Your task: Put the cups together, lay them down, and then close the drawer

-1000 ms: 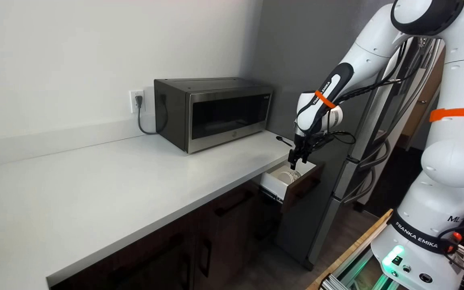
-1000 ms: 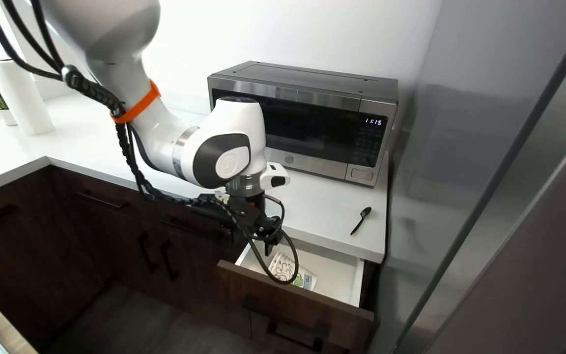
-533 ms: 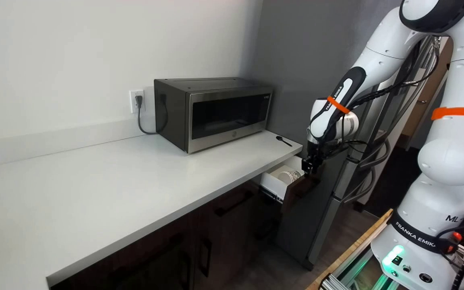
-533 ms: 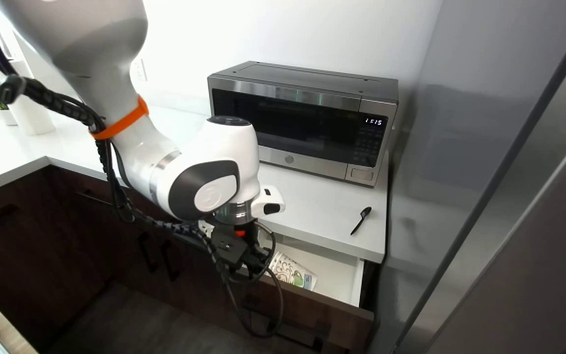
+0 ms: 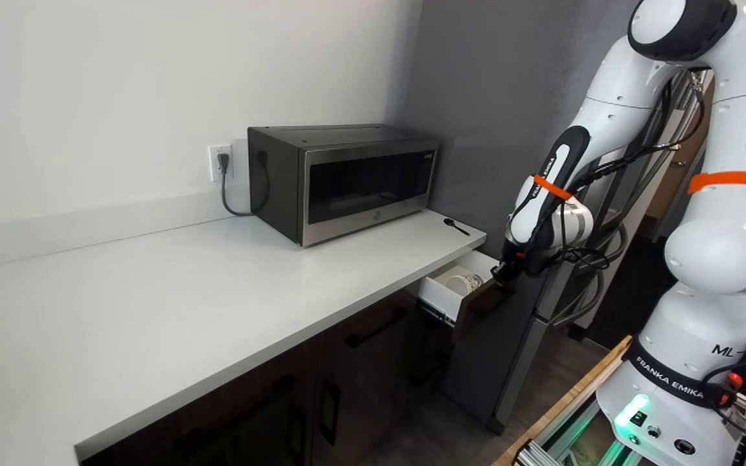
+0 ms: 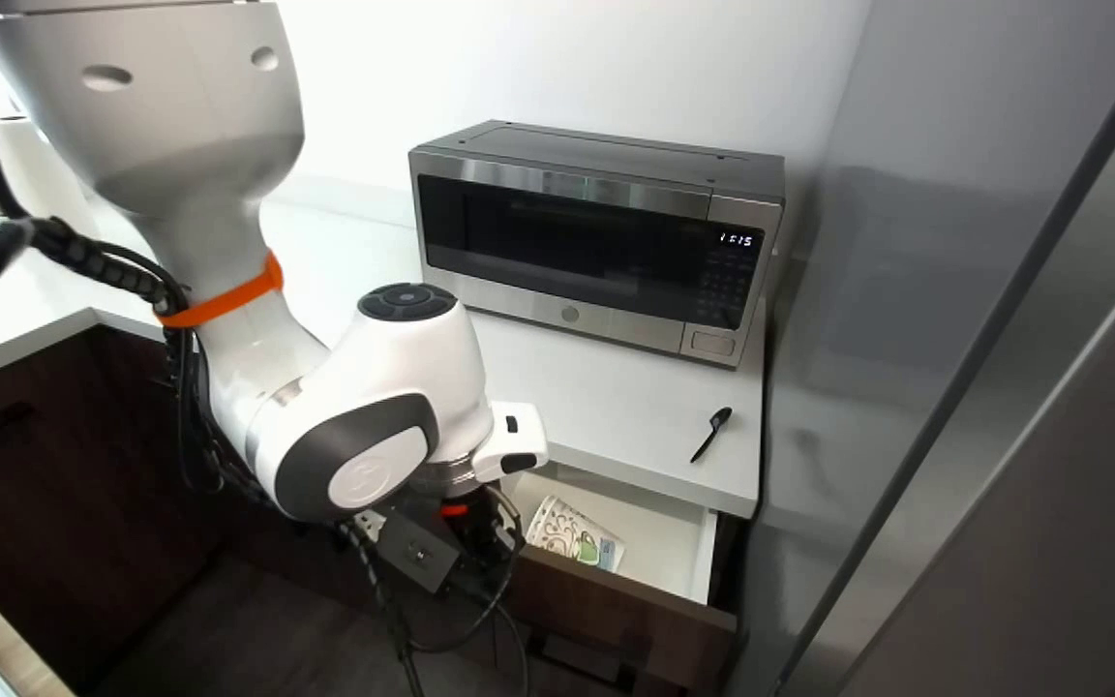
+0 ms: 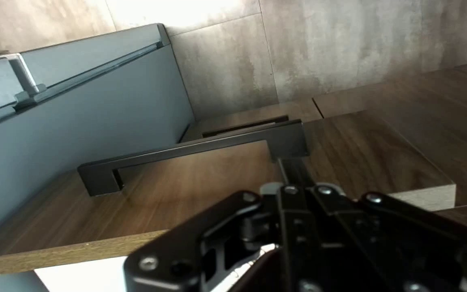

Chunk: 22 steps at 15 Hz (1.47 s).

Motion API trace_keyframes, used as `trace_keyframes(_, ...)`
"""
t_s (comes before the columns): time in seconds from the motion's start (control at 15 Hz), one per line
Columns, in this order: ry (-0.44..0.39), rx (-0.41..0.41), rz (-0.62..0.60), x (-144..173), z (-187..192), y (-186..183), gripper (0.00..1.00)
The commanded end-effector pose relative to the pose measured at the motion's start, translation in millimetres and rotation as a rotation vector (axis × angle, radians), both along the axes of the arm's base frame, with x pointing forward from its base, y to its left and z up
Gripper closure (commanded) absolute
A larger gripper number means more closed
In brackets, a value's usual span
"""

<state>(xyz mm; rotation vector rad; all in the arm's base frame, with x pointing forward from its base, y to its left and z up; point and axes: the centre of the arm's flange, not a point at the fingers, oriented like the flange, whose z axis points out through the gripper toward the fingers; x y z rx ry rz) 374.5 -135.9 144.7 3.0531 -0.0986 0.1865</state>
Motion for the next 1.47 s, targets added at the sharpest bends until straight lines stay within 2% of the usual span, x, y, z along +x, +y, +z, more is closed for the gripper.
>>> trace_keyframes(0.0, -0.042, 0.023, -0.02, -1, -28, -2, 1.0)
trace_keyframes(0.47, -0.106, 0.016, -0.032, 12, -54, -3, 1.0)
trace_keyframes(1.4, -0.174, -0.006, -0.066, 53, -62, -16, 1.0)
